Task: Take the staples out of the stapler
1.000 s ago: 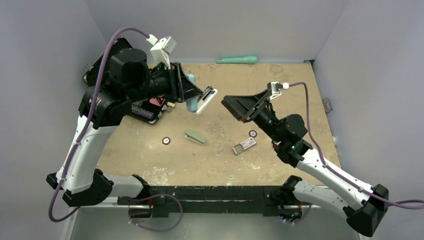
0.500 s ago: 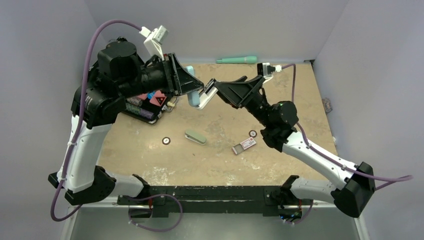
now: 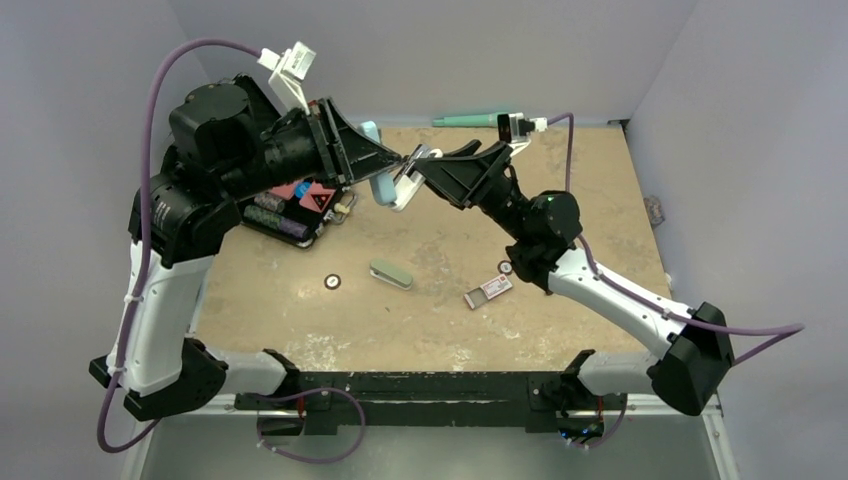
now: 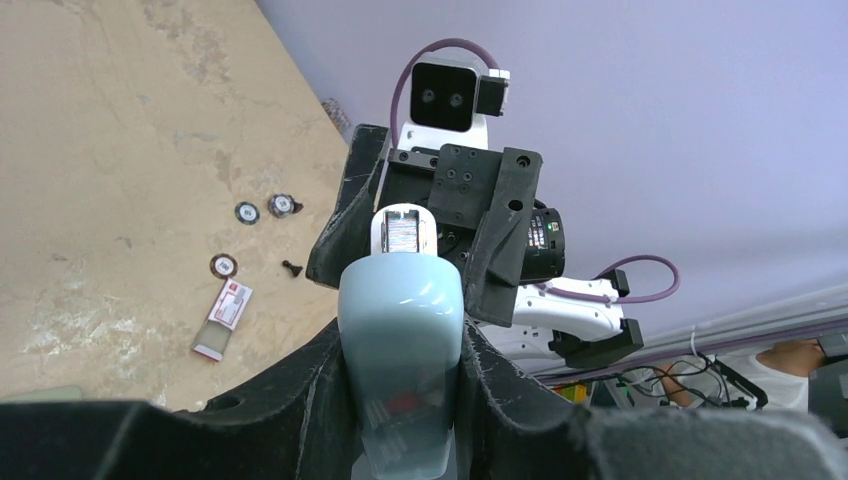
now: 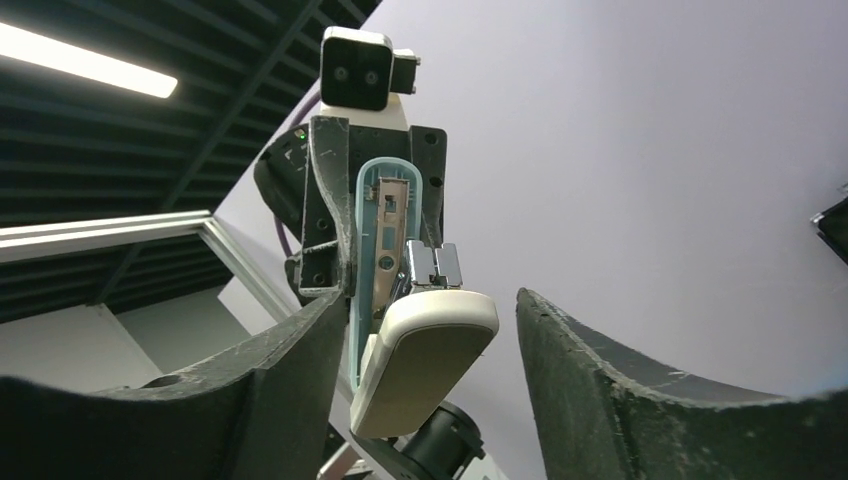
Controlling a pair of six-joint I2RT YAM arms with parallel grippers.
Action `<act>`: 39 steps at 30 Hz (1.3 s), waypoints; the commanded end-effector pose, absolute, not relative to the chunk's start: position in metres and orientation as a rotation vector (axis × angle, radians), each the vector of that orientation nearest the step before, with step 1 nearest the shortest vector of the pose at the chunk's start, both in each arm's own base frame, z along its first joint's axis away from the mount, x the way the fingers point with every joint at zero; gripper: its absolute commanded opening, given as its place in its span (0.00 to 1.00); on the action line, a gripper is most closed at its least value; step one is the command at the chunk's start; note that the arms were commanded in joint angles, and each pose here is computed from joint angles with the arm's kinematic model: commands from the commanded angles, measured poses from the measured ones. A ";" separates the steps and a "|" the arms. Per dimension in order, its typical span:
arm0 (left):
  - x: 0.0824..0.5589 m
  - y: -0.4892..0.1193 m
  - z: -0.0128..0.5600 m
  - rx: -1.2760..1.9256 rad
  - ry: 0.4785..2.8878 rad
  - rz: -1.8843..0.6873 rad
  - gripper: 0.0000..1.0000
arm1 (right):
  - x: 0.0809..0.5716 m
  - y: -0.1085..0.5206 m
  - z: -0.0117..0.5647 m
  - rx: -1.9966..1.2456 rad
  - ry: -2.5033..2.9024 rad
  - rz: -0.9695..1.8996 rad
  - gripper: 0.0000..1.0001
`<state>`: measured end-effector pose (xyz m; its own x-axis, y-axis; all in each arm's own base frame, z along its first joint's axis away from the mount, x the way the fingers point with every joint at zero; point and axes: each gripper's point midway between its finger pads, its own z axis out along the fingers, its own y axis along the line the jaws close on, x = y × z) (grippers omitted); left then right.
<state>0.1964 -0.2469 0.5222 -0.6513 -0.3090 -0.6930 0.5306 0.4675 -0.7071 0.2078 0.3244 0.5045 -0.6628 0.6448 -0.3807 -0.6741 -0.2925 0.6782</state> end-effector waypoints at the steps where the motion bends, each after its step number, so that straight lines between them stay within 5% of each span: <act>1: 0.191 -0.240 0.550 0.174 1.771 -1.321 0.00 | 0.190 0.314 0.538 -0.114 0.955 2.065 0.63; 14: 0.195 -0.241 0.546 0.166 1.763 -1.320 0.00 | 0.197 0.327 0.537 -0.127 0.992 2.088 0.53; 16: 0.196 -0.241 0.546 0.161 1.762 -1.317 0.00 | 0.197 0.329 0.536 -0.132 0.994 2.094 0.41; 19: 0.197 -0.240 0.545 0.154 1.760 -1.310 0.00 | 0.197 0.332 0.533 -0.141 1.005 2.106 0.06; 22: 0.199 -0.236 0.542 0.134 1.756 -1.291 0.00 | 0.198 0.334 0.530 -0.133 1.020 2.120 0.00; 23: 0.200 -0.236 0.540 0.130 1.760 -1.283 0.05 | 0.199 0.334 0.530 -0.132 1.023 2.120 0.00; 24: 0.200 -0.235 0.537 0.128 1.768 -1.271 0.20 | 0.199 0.333 0.530 -0.130 1.023 2.118 0.00; 28: 0.202 -0.225 0.522 0.102 1.815 -1.193 0.96 | 0.198 0.333 0.527 -0.133 1.041 2.105 0.00; 39: 0.189 -0.167 0.466 0.030 1.889 -0.888 1.00 | 0.216 0.311 0.470 -0.006 1.280 1.911 0.00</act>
